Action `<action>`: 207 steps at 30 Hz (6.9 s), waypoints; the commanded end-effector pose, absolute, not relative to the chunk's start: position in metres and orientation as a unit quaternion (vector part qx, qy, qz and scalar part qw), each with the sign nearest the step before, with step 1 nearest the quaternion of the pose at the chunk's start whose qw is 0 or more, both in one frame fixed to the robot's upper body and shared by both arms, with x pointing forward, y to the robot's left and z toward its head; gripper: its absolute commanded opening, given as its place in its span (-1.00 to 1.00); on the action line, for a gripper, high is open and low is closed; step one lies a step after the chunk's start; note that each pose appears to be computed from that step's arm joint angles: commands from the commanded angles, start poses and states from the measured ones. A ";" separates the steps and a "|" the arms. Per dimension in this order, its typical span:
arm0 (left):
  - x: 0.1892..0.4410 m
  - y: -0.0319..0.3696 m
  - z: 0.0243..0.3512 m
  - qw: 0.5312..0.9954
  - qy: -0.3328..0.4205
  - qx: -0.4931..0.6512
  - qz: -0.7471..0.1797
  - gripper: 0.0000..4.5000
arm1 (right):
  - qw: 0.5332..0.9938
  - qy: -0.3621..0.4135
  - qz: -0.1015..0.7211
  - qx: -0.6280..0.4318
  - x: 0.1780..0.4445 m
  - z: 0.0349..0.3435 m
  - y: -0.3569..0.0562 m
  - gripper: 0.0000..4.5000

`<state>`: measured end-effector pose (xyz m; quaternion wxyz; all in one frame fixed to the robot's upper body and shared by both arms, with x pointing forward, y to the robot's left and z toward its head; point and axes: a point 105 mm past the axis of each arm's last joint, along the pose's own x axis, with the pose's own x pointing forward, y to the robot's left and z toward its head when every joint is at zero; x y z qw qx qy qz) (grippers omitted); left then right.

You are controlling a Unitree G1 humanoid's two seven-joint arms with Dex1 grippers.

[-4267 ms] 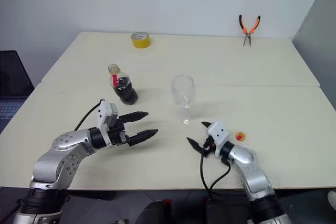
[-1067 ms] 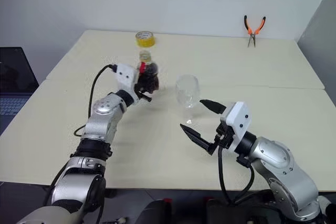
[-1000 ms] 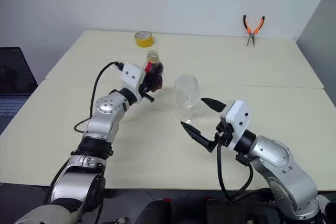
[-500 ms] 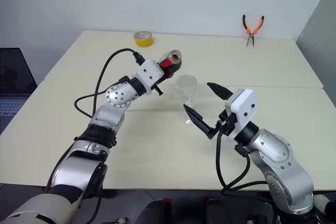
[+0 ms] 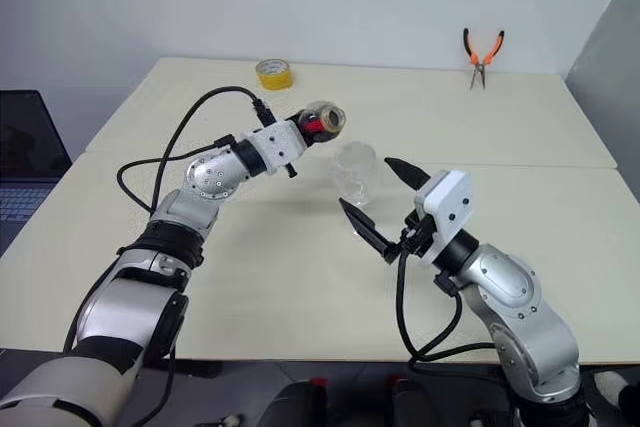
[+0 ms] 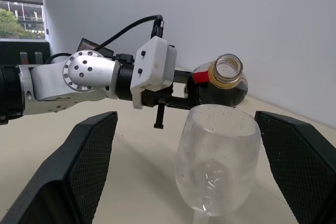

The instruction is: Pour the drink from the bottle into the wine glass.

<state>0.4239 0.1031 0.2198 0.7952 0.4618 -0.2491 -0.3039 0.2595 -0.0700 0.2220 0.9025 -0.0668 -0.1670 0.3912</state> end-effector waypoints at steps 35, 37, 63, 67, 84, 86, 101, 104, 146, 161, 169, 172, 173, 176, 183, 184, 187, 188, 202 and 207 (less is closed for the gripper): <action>0.417 0.097 0.271 0.689 -0.372 0.575 -0.236 -0.71 | 0.899 -0.177 0.394 -0.073 0.256 0.218 -0.064 1.00; 0.416 0.096 0.273 0.681 -0.379 0.582 -0.234 -0.71 | 0.899 -0.177 0.395 -0.073 0.256 0.218 -0.064 1.00; 0.417 0.102 0.277 0.649 -0.391 0.619 -0.208 -0.71 | 0.897 -0.176 0.399 -0.072 0.255 0.217 -0.062 1.00; 0.417 0.102 0.277 0.647 -0.393 0.620 -0.207 -0.71 | 0.897 -0.175 0.399 -0.071 0.255 0.217 -0.062 1.00; 0.418 0.105 0.280 0.639 -0.395 0.630 -0.197 -0.71 | 0.903 -0.166 0.389 -0.077 0.259 0.210 -0.065 1.00; 0.418 0.107 0.279 0.637 -0.394 0.632 -0.197 -0.71 | 0.905 -0.165 0.386 -0.076 0.260 0.209 -0.066 1.00; 0.421 0.110 0.283 0.628 -0.397 0.644 -0.183 -0.71 | 0.906 -0.165 0.383 -0.075 0.262 0.209 -0.066 1.00; 0.421 0.109 0.284 0.627 -0.398 0.645 -0.182 -0.71 | 0.906 -0.165 0.383 -0.074 0.262 0.209 -0.066 1.00; 0.421 0.103 0.280 0.692 -0.381 0.579 -0.205 -0.71 | 0.906 -0.166 0.384 -0.072 0.259 0.210 -0.066 1.00; 0.421 0.115 0.246 0.841 -0.299 0.398 -0.213 -0.72 | 0.879 -0.163 0.441 -0.075 0.241 0.210 -0.055 1.00; 0.422 0.163 0.213 0.955 -0.178 0.194 -0.135 -0.72 | 0.847 -0.149 0.505 -0.076 0.225 0.215 -0.048 1.00; 0.418 0.173 0.201 0.970 -0.146 0.150 -0.121 -0.72 | 0.842 -0.147 0.514 -0.076 0.222 0.216 -0.045 1.00; 0.416 0.179 0.194 0.978 -0.130 0.123 -0.110 -0.72 | 0.839 -0.146 0.519 -0.076 0.220 0.216 -0.043 1.00; 0.413 0.197 0.176 0.990 -0.095 0.069 -0.076 -0.72 | 0.835 -0.142 0.526 -0.079 0.220 0.216 -0.039 1.00; 0.409 0.225 0.158 0.997 -0.072 0.006 -0.017 -0.72 | 0.831 -0.140 0.531 -0.095 0.229 0.214 -0.038 1.00; 0.409 0.227 0.157 0.997 -0.071 0.008 -0.013 -0.72 | 0.830 -0.140 0.532 -0.095 0.229 0.214 -0.037 1.00; 0.412 0.237 0.151 0.998 -0.064 -0.007 0.013 -0.72 | 0.827 -0.140 0.537 -0.095 0.230 0.213 -0.036 1.00; 0.413 0.241 0.149 0.998 -0.061 -0.009 0.025 -0.72 | 0.826 -0.140 0.538 -0.095 0.230 0.213 -0.035 1.00; 0.419 0.256 0.131 0.998 -0.031 -0.021 0.058 -0.56 | 0.827 -0.137 0.538 -0.090 0.234 0.212 -0.033 1.00; 0.416 0.250 0.134 0.998 -0.043 -0.010 0.040 0.16 | 0.828 -0.136 0.536 -0.090 0.234 0.211 -0.035 1.00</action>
